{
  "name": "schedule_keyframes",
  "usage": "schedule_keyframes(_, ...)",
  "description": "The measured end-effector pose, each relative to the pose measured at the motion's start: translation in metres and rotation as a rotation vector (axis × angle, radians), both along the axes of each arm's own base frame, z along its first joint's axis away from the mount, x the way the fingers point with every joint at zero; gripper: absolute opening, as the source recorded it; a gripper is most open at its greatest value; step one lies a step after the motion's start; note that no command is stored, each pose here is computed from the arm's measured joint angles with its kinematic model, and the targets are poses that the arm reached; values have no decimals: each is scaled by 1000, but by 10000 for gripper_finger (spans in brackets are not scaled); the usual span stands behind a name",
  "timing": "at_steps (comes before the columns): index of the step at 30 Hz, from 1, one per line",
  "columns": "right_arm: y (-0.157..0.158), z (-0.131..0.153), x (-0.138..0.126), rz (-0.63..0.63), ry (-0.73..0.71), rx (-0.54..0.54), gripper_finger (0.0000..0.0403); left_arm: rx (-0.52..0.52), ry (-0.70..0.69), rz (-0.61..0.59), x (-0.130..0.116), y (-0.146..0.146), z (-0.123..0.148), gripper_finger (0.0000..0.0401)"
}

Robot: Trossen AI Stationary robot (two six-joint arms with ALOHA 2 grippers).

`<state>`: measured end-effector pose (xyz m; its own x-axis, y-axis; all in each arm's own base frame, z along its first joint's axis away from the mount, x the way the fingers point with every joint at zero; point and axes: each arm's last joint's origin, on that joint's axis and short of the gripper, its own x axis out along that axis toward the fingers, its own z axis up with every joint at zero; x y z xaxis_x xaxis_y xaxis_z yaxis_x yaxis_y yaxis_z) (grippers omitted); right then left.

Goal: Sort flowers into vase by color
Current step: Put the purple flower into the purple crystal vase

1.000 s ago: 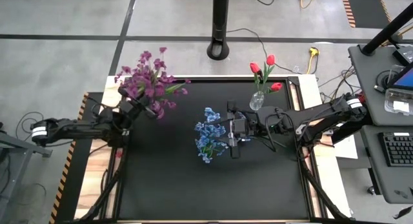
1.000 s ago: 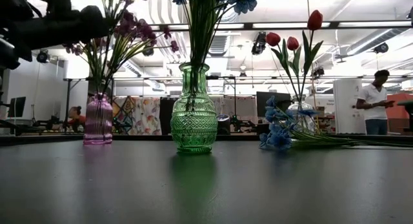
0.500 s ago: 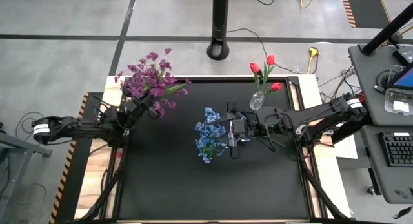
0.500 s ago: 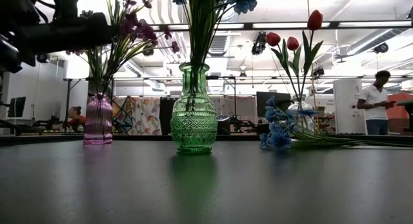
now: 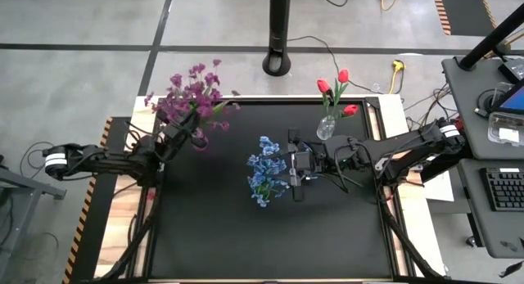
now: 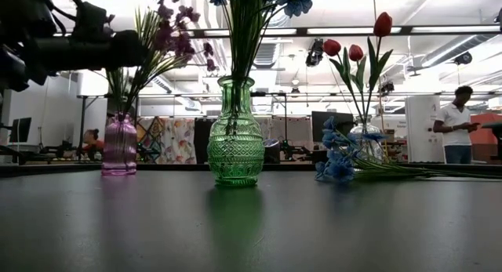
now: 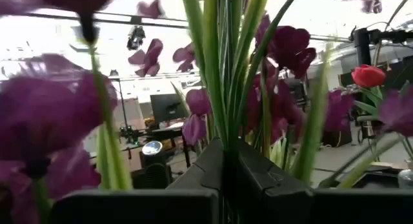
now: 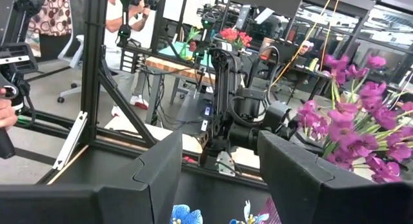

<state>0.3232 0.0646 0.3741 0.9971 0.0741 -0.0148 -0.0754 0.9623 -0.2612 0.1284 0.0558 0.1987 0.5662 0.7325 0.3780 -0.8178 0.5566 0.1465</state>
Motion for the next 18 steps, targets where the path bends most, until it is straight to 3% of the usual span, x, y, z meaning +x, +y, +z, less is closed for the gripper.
schedule_keyframes(18, 0, 0, 0, 0, -1, 0, 194, -35, -14, -58, 4, 0, -4, 0)
